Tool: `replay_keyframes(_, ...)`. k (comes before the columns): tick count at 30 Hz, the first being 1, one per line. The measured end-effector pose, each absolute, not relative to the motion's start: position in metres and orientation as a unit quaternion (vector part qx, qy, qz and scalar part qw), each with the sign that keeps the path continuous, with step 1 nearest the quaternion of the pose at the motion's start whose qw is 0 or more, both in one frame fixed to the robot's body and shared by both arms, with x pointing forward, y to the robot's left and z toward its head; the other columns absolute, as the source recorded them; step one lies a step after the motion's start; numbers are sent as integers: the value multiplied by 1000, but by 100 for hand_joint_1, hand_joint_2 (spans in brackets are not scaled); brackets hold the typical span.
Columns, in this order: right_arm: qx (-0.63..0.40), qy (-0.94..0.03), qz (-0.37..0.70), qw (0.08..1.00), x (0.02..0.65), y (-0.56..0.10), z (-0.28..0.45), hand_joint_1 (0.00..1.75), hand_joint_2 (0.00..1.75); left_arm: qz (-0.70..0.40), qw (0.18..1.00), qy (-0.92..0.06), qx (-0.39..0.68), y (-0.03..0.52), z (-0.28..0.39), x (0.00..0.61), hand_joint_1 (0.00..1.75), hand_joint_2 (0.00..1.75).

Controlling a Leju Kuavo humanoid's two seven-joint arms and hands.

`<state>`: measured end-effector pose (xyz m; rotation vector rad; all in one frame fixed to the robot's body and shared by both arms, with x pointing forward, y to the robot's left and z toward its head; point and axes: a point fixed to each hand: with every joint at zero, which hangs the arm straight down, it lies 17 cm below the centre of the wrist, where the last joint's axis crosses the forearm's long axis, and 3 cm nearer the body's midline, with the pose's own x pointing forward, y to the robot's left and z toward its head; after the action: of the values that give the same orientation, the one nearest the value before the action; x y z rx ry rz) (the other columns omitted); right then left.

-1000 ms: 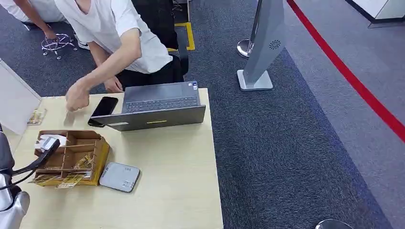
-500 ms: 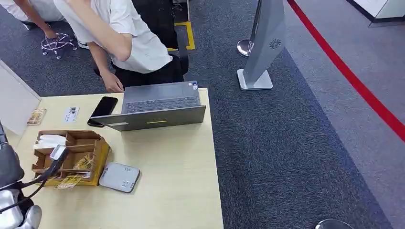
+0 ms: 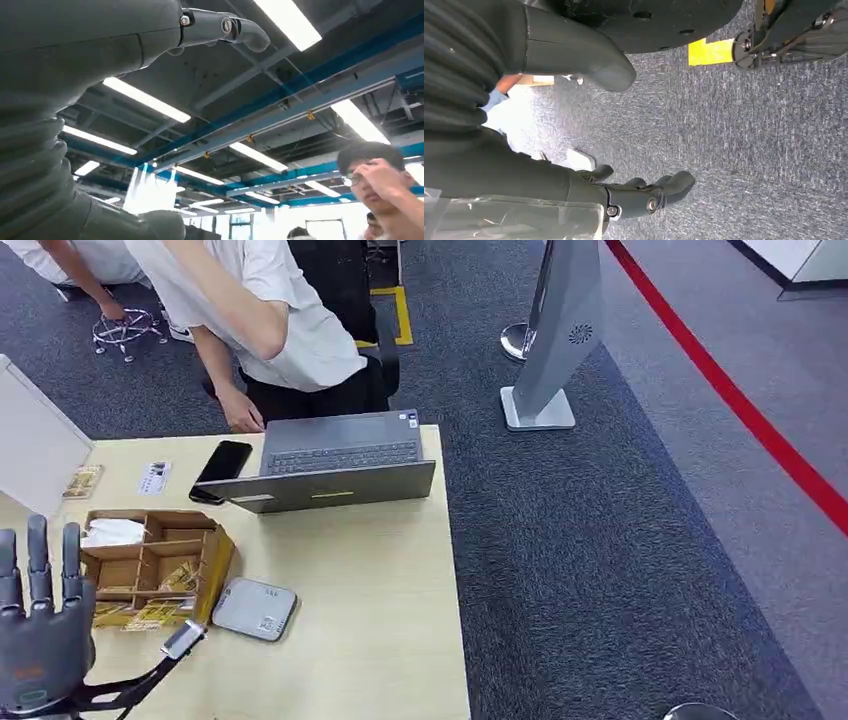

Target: Pass the card to the sensor for recognition and then transmit it.

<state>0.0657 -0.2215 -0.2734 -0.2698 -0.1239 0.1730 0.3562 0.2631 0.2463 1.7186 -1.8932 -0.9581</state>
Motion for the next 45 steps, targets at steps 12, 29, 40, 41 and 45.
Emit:
replay_keyframes(12, -140, -63, 44, 987, 64, -225, -273, 0, 175, -312, 398, -602, 617, 306, 194, 349, 0, 175)
replay_keyframes(29, -139, -63, 33, 988, 62, -224, -273, 0, 175, -416, 419, -614, 524, 205, 134, 328, 0, 175)
replay_keyframes(40, -140, -61, 30, 988, 61, -224, -273, 0, 175, -451, 419, -612, 496, 186, 114, 320, 0, 175)
replay_keyframes(41, -139, -61, 30, 988, 61, -224, -273, 0, 175, -451, 422, -611, 495, 185, 112, 319, 0, 175)
replay_keyframes(45, -141, -57, 29, 988, 59, -224, -274, 0, 175, -454, 437, -603, 489, 184, 100, 312, 0, 175)
